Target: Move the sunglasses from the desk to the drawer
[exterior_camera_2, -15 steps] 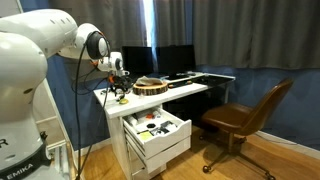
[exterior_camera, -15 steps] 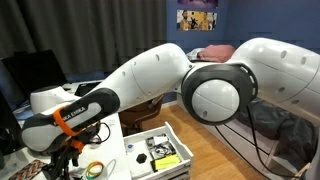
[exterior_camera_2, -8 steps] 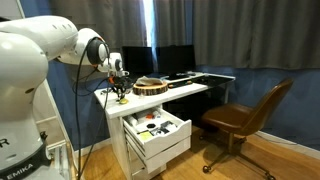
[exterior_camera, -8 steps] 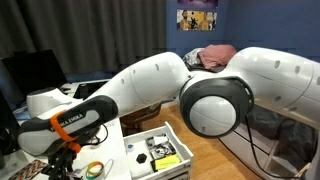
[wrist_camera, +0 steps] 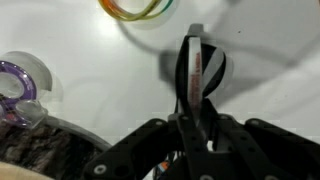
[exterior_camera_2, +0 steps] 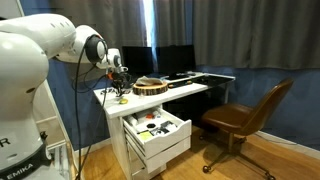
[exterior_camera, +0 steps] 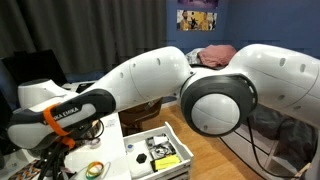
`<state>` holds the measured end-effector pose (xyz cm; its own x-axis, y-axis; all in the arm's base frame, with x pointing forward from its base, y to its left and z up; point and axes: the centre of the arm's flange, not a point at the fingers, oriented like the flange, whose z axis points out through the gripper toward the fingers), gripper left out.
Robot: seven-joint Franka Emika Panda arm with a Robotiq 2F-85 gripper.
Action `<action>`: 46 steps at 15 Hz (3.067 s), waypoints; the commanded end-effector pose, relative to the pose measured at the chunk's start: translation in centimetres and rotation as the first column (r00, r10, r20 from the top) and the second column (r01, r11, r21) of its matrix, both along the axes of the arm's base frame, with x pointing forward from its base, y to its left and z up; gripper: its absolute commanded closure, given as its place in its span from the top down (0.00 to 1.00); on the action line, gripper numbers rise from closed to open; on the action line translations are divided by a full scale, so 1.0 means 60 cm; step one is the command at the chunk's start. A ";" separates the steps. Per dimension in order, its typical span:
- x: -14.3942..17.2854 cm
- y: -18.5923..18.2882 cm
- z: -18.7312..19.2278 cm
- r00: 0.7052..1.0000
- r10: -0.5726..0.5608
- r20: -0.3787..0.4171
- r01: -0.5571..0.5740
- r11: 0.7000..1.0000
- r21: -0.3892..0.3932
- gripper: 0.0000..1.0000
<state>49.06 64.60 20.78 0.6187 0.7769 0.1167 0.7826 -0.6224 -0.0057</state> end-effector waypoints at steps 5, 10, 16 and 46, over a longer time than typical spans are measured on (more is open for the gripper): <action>-0.048 -0.094 0.063 0.972 -0.223 0.069 0.224 0.975 -0.005 0.04; -0.059 -0.145 0.060 0.915 -0.392 0.090 0.391 0.920 0.028 0.04; -0.072 -0.194 0.056 0.810 -0.574 0.118 0.565 0.818 0.106 0.04; -0.061 -0.466 0.041 0.578 -0.815 0.041 0.805 0.577 0.136 0.04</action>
